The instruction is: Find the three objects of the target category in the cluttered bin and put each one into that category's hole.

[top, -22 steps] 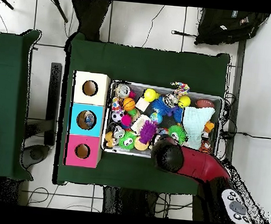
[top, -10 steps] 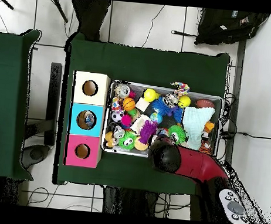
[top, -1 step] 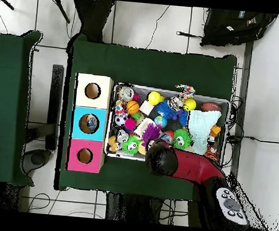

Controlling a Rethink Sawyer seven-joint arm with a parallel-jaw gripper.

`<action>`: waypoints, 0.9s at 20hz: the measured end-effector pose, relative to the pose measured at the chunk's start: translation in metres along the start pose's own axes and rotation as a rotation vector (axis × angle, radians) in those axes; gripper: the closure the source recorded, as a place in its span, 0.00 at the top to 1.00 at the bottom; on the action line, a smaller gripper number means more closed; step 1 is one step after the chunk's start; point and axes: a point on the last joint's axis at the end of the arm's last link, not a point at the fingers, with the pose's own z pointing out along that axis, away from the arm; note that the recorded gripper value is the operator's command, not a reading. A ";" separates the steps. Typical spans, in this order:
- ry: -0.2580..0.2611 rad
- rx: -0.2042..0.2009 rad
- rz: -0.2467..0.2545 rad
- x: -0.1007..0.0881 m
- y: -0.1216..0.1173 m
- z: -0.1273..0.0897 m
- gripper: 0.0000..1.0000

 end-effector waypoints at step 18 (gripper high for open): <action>-0.037 0.018 0.040 -0.006 -0.025 -0.025 1.00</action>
